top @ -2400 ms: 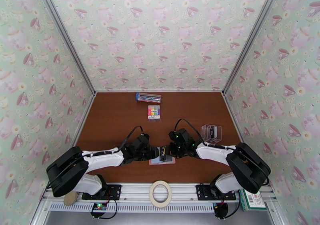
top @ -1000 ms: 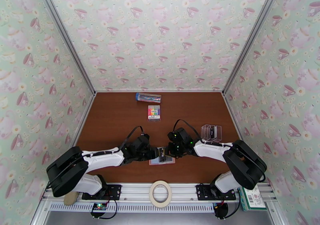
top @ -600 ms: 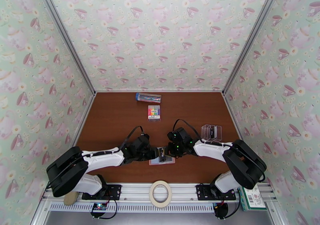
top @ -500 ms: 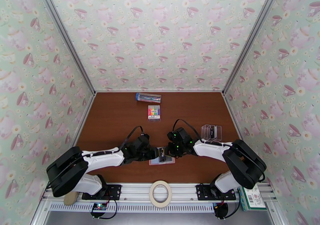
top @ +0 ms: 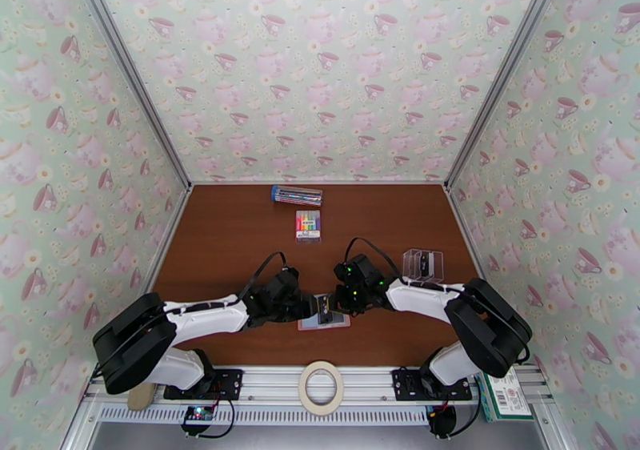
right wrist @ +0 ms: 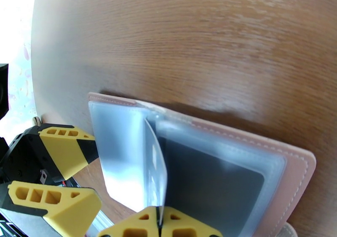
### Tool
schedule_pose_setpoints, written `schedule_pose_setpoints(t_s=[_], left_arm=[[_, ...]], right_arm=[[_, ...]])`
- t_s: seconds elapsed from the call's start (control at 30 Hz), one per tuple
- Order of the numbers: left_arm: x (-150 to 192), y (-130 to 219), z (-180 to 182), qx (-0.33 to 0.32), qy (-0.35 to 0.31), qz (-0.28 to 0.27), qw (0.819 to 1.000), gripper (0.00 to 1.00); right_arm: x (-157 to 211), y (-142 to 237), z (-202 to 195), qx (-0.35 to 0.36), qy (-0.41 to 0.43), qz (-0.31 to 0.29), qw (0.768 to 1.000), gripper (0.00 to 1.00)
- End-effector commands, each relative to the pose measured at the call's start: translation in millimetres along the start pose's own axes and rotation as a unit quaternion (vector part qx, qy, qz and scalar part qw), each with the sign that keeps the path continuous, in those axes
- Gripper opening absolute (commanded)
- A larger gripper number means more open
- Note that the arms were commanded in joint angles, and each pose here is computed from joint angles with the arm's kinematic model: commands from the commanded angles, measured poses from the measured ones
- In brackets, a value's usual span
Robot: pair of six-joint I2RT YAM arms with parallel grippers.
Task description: Put the credit cards into the card holder
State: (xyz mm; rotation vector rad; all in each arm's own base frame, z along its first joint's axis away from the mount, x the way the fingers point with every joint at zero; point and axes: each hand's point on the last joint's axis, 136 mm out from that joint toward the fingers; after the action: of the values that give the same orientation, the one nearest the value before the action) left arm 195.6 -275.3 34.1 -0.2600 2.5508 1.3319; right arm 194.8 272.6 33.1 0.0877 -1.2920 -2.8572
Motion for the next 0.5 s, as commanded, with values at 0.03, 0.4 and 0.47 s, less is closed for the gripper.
schedule_pose_setpoints(t_s=[0.03, 0.4, 0.47], left_arm=[[-0.8, 1.9, 1.1, -0.014, -0.006, 0.0, 1.0, 0.67], [-1.2, 2.5, 0.5, -0.013, -0.006, 0.0, 1.0, 0.67], [-0.8, 2.3, 0.5, -0.013, -0.006, 0.0, 1.0, 0.67]], right_arm=[[15.3, -6.2, -27.1, 0.054, -0.015, 0.028, 0.998, 0.0], [11.7, -11.3, -25.5, 0.05, -0.017, 0.029, 0.998, 0.0], [12.1, -12.1, -26.4, 0.051, -0.017, 0.031, 0.998, 0.0]])
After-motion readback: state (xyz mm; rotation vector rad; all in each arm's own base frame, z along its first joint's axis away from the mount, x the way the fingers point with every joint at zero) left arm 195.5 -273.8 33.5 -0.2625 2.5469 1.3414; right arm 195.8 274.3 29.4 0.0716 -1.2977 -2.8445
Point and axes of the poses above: each hand's point on the last joint's axis, 136 mm out from that joint toward the fingers, its own y axis back along the fingers, its own z axis along the line the jaws close on, x = y × z, and after that the axes turned 4 degrees about -y, right-handed
